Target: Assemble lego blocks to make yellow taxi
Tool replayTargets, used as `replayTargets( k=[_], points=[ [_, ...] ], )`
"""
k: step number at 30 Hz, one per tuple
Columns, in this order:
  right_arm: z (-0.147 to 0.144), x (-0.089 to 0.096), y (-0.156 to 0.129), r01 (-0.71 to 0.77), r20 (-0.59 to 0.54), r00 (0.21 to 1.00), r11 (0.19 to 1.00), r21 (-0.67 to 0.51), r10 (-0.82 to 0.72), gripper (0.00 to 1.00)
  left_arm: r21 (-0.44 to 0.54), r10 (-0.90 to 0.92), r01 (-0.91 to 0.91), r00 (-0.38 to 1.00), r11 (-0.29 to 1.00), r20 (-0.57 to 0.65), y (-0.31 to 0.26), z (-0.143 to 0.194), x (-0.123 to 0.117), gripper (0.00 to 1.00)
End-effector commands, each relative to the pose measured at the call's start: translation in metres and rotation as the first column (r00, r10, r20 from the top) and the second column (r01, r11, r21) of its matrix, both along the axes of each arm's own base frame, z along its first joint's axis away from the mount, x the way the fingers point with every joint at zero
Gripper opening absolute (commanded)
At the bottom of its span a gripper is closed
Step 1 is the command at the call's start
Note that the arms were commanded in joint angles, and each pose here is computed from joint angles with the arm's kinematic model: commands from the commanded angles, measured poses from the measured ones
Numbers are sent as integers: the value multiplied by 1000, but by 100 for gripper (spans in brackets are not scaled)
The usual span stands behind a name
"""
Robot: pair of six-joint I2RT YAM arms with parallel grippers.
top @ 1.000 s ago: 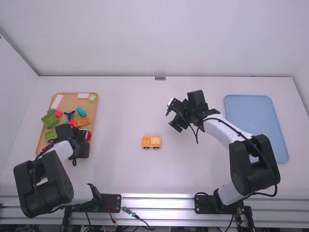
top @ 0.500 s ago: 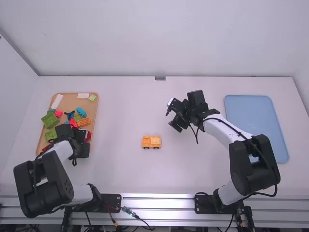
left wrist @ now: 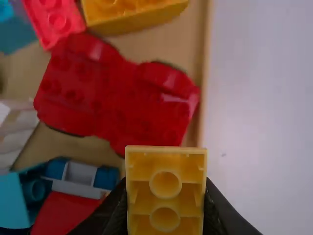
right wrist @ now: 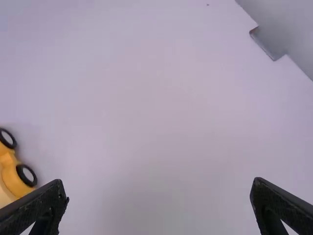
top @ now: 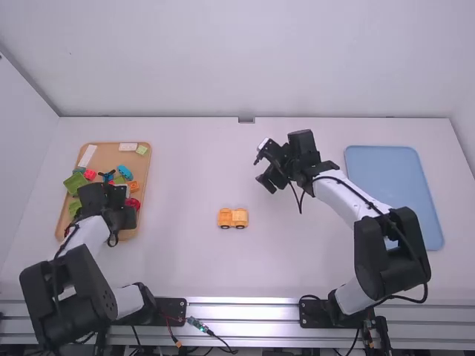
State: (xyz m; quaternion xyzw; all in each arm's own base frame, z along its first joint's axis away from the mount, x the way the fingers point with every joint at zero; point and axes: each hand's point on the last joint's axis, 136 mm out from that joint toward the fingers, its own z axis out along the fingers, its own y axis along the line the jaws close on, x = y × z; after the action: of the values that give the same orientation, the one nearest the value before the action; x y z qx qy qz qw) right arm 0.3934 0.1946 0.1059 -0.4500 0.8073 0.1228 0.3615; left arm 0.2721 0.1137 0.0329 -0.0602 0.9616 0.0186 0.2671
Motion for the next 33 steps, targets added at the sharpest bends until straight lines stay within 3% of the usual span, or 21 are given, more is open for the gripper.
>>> replayTargets(
  k=[1,7,13,16,23,33],
  points=[
    [26,3,11,14,-1,1000,996,91,-14,99,-81,-75,87,987,993,140,-24,33,17,2],
    [59,-28,50,-207,-24,972,907,367,232,99,-154,-392,508,794,847,465,-110,104,25,2],
    [87,-55,62,-344,2,914,773,533,405,96,-144,-499,722,593,676,632,-161,143,20,2],
    [99,-73,65,-429,48,864,680,595,502,96,-99,-555,844,430,527,712,-193,161,12,2],
    [113,-91,69,-485,104,808,555,676,579,100,-27,-590,944,227,329,775,-237,178,2,2],
    [127,-112,87,-536,142,745,457,710,652,84,36,-568,975,97,218,817,-272,194,15,2]
  ],
)
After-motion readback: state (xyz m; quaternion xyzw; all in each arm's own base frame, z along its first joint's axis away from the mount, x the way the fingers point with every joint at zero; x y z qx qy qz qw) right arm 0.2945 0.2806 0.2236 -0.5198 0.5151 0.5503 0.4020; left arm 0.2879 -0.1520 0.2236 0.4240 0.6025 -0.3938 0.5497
